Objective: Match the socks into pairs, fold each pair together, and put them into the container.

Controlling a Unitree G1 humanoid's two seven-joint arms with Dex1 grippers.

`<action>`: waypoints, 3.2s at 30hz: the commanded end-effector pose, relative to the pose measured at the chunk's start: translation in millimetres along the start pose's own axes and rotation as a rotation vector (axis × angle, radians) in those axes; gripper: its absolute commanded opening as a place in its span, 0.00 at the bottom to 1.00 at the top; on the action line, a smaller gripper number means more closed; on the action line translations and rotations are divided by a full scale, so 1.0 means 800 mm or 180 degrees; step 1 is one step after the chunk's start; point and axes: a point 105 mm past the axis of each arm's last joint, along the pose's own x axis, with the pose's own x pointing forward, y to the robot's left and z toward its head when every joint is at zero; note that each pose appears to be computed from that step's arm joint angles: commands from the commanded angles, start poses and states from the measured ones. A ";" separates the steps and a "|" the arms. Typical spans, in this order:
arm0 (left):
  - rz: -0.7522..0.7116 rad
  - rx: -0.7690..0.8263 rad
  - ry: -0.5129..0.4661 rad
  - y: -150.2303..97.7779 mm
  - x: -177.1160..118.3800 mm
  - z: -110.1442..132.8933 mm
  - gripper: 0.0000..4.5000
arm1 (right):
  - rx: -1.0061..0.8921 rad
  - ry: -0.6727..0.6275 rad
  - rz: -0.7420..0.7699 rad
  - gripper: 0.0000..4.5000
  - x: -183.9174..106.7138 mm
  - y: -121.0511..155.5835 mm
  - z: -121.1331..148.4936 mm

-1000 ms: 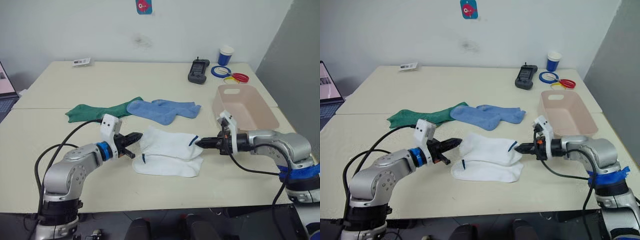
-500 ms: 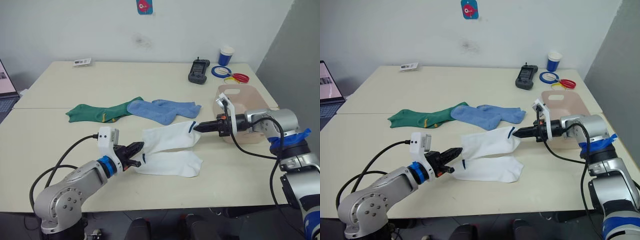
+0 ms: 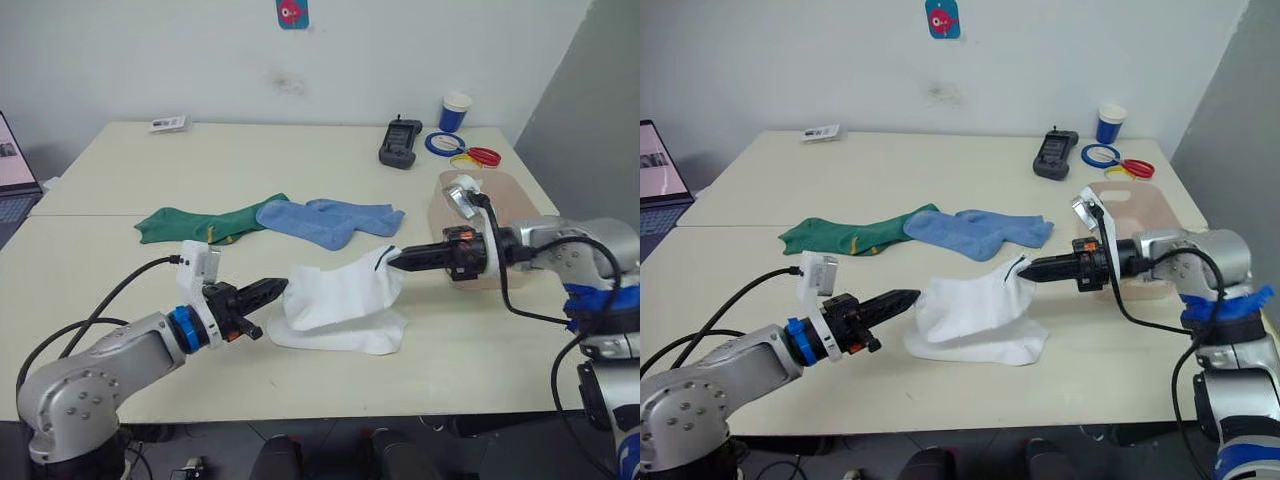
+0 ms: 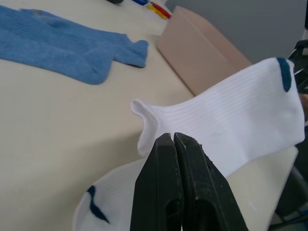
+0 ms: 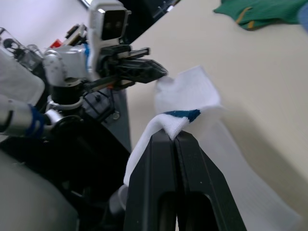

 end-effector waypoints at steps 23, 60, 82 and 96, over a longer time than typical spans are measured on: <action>0.0471 -0.0475 0.0256 0.012 -0.014 -0.111 0.00 | -0.1059 0.0859 -0.0614 0.10 0.060 -0.135 0.002; -0.0529 0.1414 0.0708 0.095 0.178 0.005 0.84 | -0.2725 0.0647 0.0038 1.00 0.169 -0.015 -0.125; -0.0583 0.1429 0.0748 0.092 0.187 -0.009 0.00 | -0.3048 0.0731 0.0118 0.01 0.163 -0.016 -0.136; -0.0445 0.1188 -0.0028 0.074 0.136 0.041 0.00 | -0.3254 0.0689 0.0160 0.01 0.106 0.012 -0.100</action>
